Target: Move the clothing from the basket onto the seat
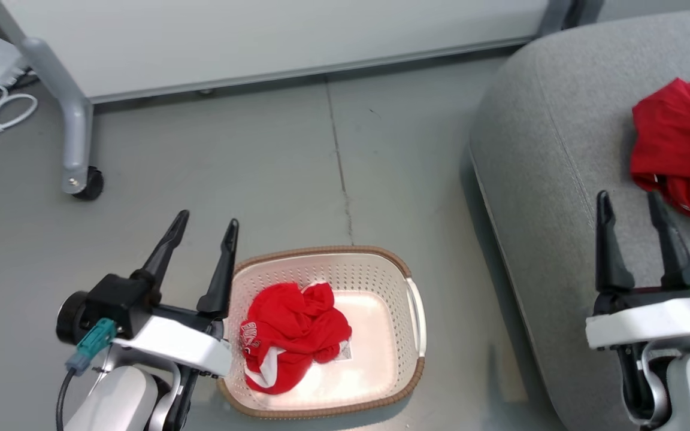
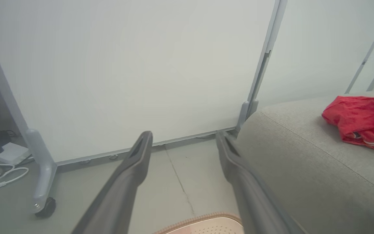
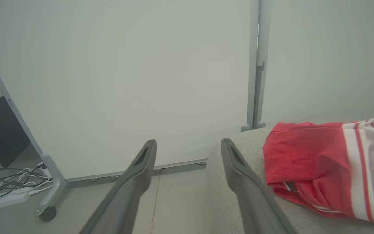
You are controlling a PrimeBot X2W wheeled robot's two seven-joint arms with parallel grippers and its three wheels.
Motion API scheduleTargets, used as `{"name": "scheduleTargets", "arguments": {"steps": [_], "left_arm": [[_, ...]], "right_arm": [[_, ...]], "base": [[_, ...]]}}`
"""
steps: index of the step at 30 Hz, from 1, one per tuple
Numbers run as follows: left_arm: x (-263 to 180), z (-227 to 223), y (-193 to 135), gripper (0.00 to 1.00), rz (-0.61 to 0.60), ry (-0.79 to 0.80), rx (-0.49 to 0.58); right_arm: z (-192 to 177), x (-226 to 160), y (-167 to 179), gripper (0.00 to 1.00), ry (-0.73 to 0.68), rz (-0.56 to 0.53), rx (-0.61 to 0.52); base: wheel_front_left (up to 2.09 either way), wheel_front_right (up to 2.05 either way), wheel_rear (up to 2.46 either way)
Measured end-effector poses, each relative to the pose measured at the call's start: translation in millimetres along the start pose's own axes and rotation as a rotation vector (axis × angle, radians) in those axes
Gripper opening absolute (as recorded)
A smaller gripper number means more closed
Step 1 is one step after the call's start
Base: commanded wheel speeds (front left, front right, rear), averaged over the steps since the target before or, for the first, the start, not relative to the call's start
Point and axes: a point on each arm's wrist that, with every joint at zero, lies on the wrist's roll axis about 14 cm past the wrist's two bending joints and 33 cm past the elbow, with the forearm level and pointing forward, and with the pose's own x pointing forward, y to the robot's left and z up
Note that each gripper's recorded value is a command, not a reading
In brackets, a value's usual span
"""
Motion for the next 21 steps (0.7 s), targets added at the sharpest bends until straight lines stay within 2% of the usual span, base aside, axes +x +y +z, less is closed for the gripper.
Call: {"name": "scheduleTargets", "arguments": {"steps": [6, 15, 21], "left_arm": [[-26, 10, 30, 1.00, 0.139, -0.027, -0.022], [-59, 23, 62, 1.00, 0.271, -0.063, -0.023], [-76, 25, 68, 1.00, 0.305, -0.072, -0.006]], "right_arm": [[-6, -11, 29, 1.00, 0.035, 0.081, 0.018], [-6, -25, 41, 1.00, 0.061, 0.112, 0.019], [-6, -34, 43, 1.00, 0.077, 0.121, 0.002]], "base": [[0.00, 0.00, 0.00], [0.00, 0.00, 0.00], [0.00, 0.00, 0.00]]}}
